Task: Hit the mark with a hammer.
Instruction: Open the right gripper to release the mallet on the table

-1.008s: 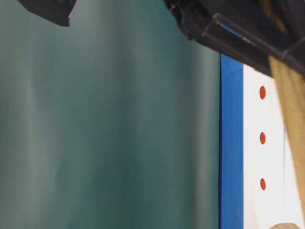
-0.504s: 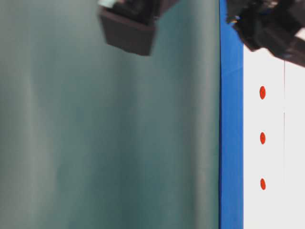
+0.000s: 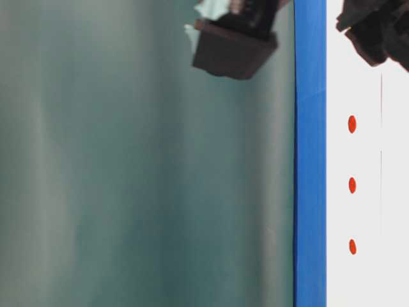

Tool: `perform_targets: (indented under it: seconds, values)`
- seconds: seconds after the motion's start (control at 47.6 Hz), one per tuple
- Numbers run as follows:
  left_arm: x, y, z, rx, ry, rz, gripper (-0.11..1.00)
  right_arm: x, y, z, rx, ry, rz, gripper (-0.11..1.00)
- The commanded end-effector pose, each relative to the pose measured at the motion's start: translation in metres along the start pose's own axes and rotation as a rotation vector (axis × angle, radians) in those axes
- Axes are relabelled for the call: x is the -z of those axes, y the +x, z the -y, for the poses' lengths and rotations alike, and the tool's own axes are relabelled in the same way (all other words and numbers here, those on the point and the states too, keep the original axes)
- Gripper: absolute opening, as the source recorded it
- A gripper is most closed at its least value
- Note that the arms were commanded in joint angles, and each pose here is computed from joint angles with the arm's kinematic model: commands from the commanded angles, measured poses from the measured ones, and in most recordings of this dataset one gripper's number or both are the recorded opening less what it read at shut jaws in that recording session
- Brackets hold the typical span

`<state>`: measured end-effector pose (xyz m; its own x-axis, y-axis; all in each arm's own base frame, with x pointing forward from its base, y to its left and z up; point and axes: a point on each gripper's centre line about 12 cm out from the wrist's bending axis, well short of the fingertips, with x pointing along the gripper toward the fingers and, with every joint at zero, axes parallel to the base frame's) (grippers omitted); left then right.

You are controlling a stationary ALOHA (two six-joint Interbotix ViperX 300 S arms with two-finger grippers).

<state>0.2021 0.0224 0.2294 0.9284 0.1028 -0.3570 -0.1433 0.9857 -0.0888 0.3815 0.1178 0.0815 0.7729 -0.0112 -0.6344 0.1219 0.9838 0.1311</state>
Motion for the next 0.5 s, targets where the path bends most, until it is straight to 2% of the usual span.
perform_targets:
  seconds: [0.0,0.21,0.252,0.336,0.483]
  values:
    - [-0.004,0.001,-0.002,-0.008,-0.005,0.012,0.86,-0.005,0.000,-0.003,-0.008,0.002,0.013,0.09]
    - [-0.004,0.001,-0.004,-0.018,-0.009,0.012,0.86,-0.001,0.004,-0.004,-0.009,0.005,-0.007,0.09]
    - [-0.004,0.001,-0.004,-0.018,-0.009,0.012,0.86,0.000,0.003,-0.005,-0.014,0.004,-0.014,0.12]
    - [-0.004,0.001,-0.004,-0.018,-0.009,0.012,0.86,-0.001,0.003,-0.005,-0.019,0.006,-0.016,0.31]
    - [-0.004,0.001,-0.004,-0.018,-0.015,0.008,0.86,-0.012,-0.007,-0.006,-0.031,-0.005,0.019,0.74]
